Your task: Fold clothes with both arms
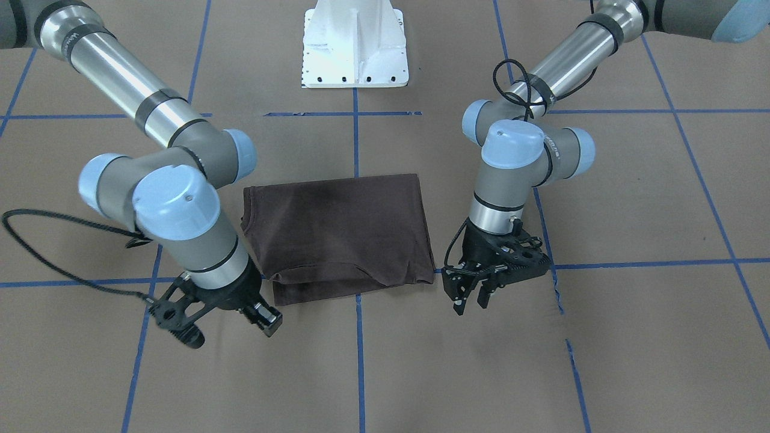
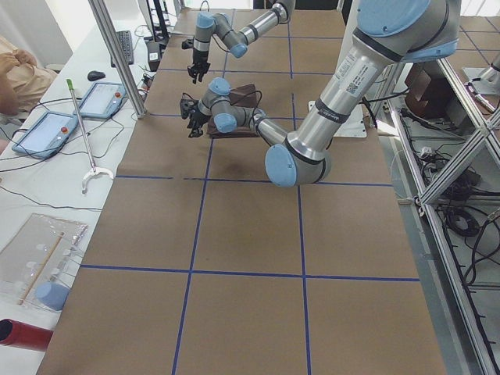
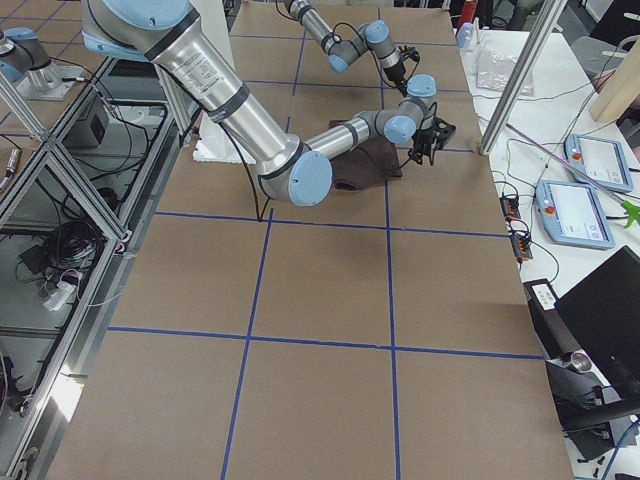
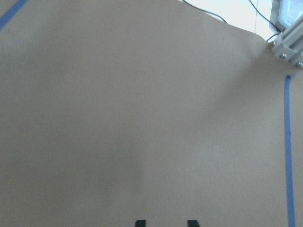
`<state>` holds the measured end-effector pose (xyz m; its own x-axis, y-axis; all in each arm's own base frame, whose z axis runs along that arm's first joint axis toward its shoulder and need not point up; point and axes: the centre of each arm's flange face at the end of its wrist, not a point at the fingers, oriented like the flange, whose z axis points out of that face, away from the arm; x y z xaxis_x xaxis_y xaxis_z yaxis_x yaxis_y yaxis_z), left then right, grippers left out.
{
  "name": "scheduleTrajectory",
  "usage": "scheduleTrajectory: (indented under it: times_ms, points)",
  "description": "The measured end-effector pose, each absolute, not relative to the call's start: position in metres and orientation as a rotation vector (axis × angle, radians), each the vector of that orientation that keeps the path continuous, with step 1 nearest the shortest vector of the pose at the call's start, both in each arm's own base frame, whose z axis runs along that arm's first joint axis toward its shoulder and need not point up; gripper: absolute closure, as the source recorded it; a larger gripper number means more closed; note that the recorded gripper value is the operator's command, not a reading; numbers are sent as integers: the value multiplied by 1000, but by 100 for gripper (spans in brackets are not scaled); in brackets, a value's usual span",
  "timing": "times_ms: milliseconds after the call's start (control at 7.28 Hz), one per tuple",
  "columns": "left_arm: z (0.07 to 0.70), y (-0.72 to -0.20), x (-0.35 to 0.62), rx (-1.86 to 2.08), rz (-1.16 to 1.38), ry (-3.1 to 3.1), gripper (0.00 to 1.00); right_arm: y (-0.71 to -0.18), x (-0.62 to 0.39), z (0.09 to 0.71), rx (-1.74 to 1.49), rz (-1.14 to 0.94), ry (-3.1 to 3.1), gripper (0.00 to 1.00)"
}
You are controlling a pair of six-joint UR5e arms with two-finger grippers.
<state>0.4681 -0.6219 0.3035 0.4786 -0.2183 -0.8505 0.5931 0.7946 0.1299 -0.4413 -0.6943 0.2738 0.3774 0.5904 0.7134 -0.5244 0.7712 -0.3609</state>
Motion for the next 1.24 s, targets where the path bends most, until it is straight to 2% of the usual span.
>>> scheduleTrajectory:
  times_ms: [275,549,824,962,1236]
  points:
    - [309,-609,438,452,-456,991,0,-701,-412,293,-96,678,-955,0]
    - [351,-599,372,493,-230,952,0,-679,-337,370,-16,575,-924,0]
    - [412,-619,245,529,39,891,0,-648,-202,483,124,307,-829,0]
    - [448,-621,175,546,136,862,0,-639,-130,520,134,205,-803,0]
    - [524,-590,65,531,218,833,0,-606,-13,554,107,101,-827,0]
